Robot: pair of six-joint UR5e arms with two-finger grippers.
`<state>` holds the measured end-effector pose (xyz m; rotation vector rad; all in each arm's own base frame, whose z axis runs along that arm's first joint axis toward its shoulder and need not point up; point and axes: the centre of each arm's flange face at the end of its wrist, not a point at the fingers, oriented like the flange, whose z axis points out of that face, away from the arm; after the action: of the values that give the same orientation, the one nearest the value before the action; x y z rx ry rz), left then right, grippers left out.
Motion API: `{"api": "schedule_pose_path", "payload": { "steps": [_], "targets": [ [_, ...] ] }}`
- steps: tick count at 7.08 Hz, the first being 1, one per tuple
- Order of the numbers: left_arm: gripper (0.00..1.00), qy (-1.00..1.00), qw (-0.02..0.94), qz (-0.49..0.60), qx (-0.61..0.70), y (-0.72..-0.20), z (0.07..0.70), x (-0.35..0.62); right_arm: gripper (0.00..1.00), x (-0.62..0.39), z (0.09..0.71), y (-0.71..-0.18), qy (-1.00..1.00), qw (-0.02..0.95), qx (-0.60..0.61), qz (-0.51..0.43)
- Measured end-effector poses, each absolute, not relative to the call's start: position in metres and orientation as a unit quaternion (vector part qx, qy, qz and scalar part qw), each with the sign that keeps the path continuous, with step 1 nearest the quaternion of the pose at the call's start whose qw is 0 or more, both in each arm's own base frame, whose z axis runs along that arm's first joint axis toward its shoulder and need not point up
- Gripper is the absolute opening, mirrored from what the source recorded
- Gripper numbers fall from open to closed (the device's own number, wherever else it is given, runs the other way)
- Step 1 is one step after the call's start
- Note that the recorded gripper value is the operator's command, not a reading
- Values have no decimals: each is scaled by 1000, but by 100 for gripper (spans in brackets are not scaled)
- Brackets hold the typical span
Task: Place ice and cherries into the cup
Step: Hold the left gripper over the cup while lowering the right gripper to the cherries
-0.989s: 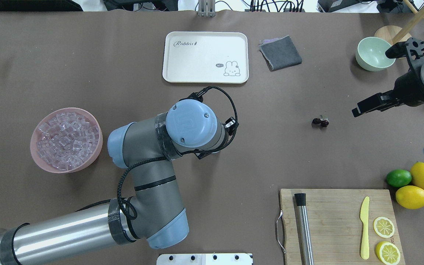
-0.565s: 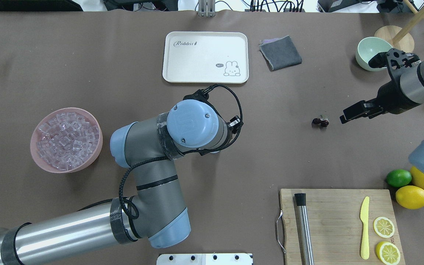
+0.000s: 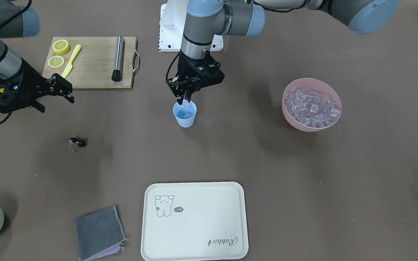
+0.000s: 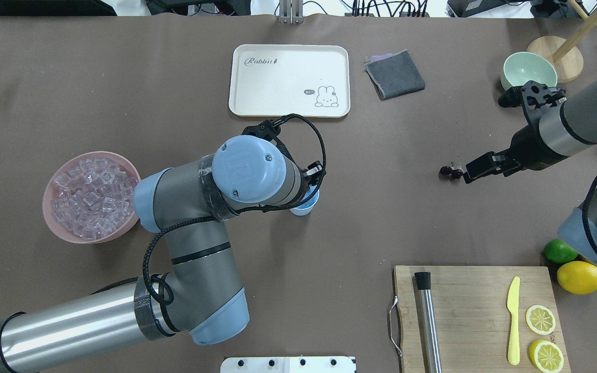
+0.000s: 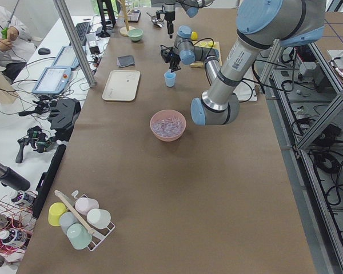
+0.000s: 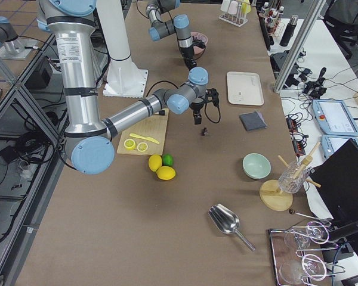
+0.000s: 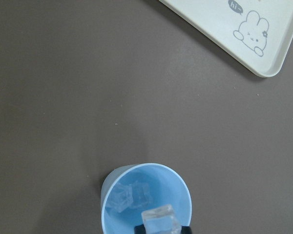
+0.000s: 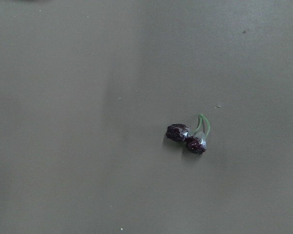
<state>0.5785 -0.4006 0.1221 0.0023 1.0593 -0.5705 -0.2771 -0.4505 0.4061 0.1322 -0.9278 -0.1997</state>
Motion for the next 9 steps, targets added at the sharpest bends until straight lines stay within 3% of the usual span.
{"api": "schedule_pose_path", "payload": {
  "steps": [3, 5, 8, 9],
  "targets": [
    [98, 504, 821, -267, 3, -401, 114, 573, 85, -320, 425, -443, -414, 900, 66, -114],
    [98, 509, 818, -270, 5, -404, 109, 566, 79, -357, 433, -471, -387, 911, 81, -113],
    [98, 511, 816, -272, 8, -407, 107, 561, 75, -380, 440, -505, -377, 924, 51, -41],
    [98, 510, 815, -274, 9, -409, 108, 559, 69, -379, 440, -508, -379, 924, 44, -27]
  ]
}}
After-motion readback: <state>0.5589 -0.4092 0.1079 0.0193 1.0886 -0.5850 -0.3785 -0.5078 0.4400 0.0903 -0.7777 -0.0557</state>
